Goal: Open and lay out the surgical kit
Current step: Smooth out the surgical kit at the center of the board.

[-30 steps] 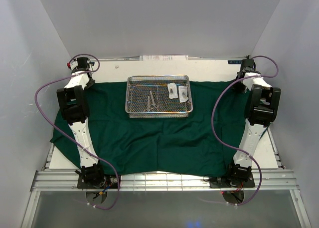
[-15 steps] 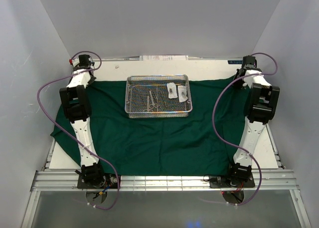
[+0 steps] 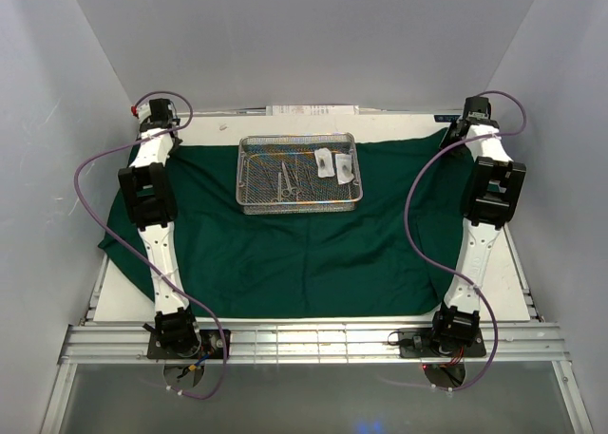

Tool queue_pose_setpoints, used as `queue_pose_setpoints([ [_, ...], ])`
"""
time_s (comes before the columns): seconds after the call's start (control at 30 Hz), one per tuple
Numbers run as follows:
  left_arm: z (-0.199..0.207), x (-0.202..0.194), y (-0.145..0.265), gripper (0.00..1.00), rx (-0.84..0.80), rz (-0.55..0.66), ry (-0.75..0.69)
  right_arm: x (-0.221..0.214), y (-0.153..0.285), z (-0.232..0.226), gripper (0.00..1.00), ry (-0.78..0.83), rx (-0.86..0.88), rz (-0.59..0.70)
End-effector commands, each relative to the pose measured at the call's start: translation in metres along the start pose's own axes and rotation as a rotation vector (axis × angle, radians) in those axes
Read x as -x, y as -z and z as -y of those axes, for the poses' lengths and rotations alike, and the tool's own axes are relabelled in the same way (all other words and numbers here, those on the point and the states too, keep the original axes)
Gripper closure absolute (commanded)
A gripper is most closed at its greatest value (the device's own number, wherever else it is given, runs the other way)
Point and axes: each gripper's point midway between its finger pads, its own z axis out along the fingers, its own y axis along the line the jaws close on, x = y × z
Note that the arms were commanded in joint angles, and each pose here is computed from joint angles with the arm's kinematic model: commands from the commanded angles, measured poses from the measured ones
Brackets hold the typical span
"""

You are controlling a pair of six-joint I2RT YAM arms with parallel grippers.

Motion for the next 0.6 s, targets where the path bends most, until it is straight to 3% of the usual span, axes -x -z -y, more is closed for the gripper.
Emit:
queue_pose_setpoints([
  [0.0, -0.033, -0.058, -0.039, 1.0, 0.075, -0.143, -0.013, -0.004, -0.022, 0.03, 0.92, -0.034, -0.024, -0.024],
  [0.4, -0.018, -0.05, -0.04, 0.98, 0.008, -0.129, 0.02, 0.038, -0.027, 0.019, 0.92, -0.043, 0.085, 0.094],
  [0.43, -0.016, -0.049, -0.039, 0.95, 0.003, -0.127, 0.022, 0.039, -0.028, 0.019, 0.92, -0.042, 0.087, 0.096],
  [0.47, -0.014, -0.046, -0.037, 0.89, -0.005, -0.123, 0.026, 0.042, -0.025, 0.017, 0.85, -0.041, 0.09, 0.103],
  [0.5, -0.014, -0.04, -0.031, 0.71, -0.012, -0.116, 0.031, 0.044, -0.022, 0.017, 0.79, -0.04, 0.092, 0.108],
  [0.53, -0.012, -0.036, -0.027, 0.62, -0.022, -0.113, 0.037, 0.045, -0.02, 0.015, 0.74, -0.038, 0.096, 0.11],
  [0.57, -0.012, -0.031, -0.022, 0.52, -0.026, -0.106, 0.043, 0.054, -0.01, 0.013, 0.6, -0.034, 0.104, 0.133],
])
